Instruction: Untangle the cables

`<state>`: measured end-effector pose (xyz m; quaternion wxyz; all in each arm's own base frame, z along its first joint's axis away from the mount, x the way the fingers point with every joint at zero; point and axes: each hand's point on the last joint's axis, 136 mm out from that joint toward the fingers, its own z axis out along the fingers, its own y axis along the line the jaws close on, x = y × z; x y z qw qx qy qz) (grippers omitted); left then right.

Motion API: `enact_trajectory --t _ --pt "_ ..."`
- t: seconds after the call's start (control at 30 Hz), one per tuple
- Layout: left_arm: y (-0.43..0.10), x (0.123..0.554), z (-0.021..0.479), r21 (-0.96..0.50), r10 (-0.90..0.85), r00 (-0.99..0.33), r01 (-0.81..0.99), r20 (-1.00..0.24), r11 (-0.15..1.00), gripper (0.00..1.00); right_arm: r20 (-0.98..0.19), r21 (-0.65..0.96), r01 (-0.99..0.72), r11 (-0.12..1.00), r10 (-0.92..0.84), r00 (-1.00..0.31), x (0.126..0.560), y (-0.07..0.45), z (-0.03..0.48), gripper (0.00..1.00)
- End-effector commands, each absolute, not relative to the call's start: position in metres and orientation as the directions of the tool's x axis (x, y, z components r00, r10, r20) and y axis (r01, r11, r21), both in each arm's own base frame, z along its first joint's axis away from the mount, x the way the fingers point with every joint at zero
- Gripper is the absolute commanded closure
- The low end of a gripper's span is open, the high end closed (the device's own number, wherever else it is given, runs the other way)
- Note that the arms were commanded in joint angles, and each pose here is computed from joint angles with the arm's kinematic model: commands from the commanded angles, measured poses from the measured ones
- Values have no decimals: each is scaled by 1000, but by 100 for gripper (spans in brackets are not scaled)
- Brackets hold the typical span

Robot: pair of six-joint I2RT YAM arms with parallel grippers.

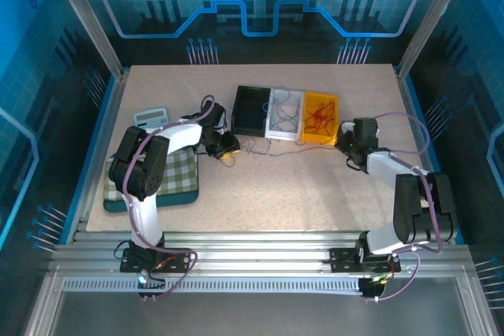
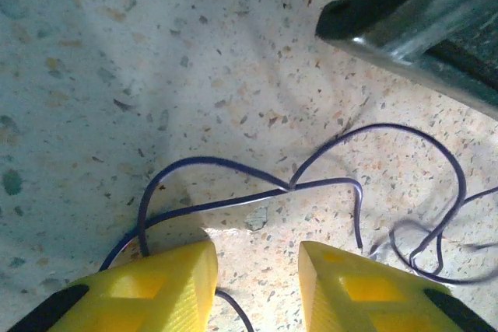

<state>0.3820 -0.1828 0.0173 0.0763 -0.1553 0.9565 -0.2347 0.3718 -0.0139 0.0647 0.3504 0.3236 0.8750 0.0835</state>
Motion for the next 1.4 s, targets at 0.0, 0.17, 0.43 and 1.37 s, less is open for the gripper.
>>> enact_trajectory --t 0.0,0.17,0.43,1.37 --pt "-137 352 -24 -277 -411 -911 -400 17 874 63 -591 320 619 717 662 -462 354 -52 69 100" --pt "-132 350 -26 -268 -425 -905 -414 18 870 61 -593 361 658 661 707 -385 347 -76 80 100" --pt "-136 351 -28 -285 -408 -913 -396 21 873 61 -654 560 249 790 606 -452 398 -8 143 100" --pt "-168 378 23 -388 -292 -946 -218 -143 896 83 -744 383 -39 923 283 -605 415 103 166 100"
